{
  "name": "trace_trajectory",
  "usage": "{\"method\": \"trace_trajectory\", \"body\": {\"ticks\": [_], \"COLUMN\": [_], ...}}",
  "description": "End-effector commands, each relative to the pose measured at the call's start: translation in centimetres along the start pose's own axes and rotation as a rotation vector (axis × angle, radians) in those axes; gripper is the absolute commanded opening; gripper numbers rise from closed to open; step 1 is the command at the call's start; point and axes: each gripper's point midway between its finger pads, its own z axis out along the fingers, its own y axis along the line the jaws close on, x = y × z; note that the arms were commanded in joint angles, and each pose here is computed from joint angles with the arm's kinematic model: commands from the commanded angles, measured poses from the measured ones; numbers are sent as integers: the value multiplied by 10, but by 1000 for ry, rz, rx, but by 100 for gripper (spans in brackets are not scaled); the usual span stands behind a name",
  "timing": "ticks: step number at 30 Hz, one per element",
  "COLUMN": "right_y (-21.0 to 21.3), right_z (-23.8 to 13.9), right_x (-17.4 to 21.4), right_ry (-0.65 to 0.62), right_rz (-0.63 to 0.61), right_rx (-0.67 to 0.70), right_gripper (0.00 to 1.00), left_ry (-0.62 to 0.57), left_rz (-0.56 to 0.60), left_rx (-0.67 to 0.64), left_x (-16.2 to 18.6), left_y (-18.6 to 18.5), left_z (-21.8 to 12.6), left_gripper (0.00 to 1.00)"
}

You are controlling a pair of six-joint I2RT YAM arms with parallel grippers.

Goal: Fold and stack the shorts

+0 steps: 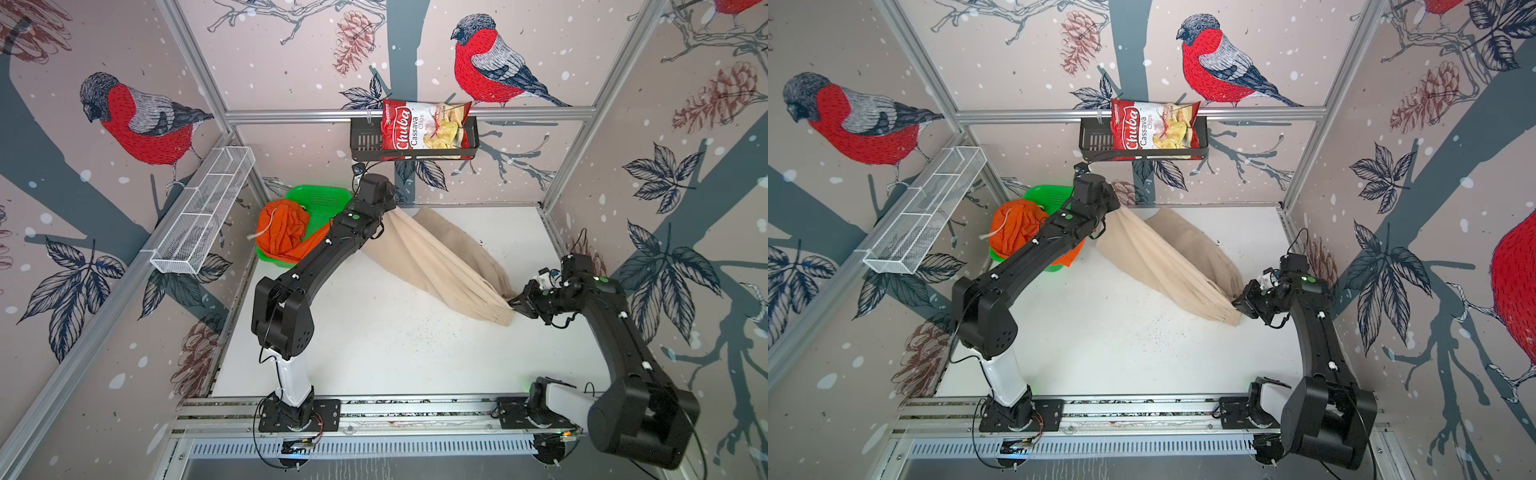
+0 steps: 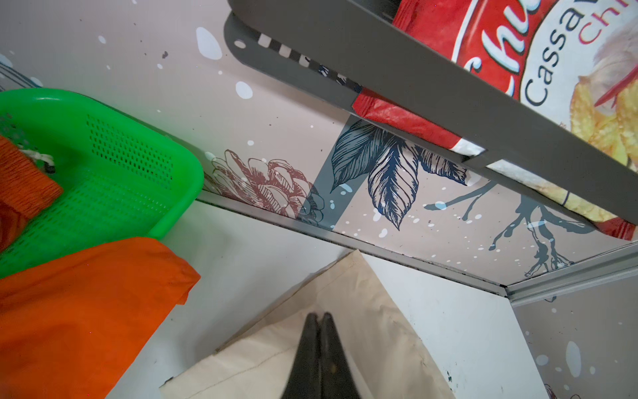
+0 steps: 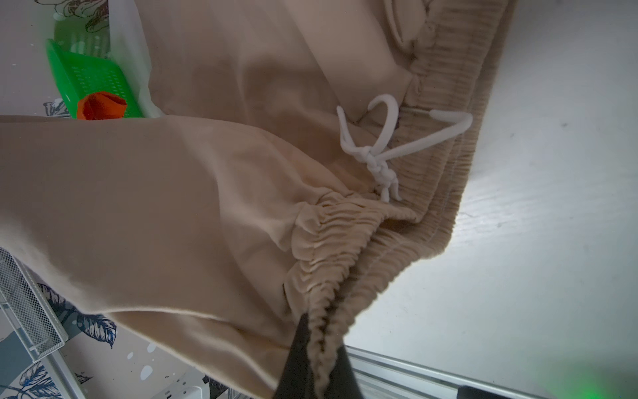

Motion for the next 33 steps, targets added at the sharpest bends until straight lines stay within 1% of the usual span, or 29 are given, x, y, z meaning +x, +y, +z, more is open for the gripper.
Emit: {"method": "trace_trajectory", "body": {"ticks": [1, 8, 17, 21, 28, 31, 33], "right_y": [-5, -9, -16, -20, -28, -34, -38], "right_z": [-1, 4, 12, 18, 31, 39, 45], "right_x": [-9, -33, -58, -69, -92, -103, -112], "right_ry": [-9, -36, -57, -58, -81, -89, -105], "right_rz": [-10, 26, 51, 60, 85, 100, 114], "right_rx": [14, 0, 4, 12, 4, 5, 2], "right_gripper": [0, 0, 1, 2, 3, 8, 14], "left_ry": [-64, -39, -50, -48, -68, -40, -11], "left_rz": [7, 45, 68, 73, 101, 118, 129], "left_rx": [28, 32, 35, 34, 81, 71, 64], "left_x": [-16, 1, 13, 25, 48, 70, 87], "left_y": [-13, -27, -40, -40, -54, -53, -50], "left_z": [10, 42, 77, 96, 127, 146, 159], "left_gripper": [0, 0, 0, 0, 0, 0, 0]}}
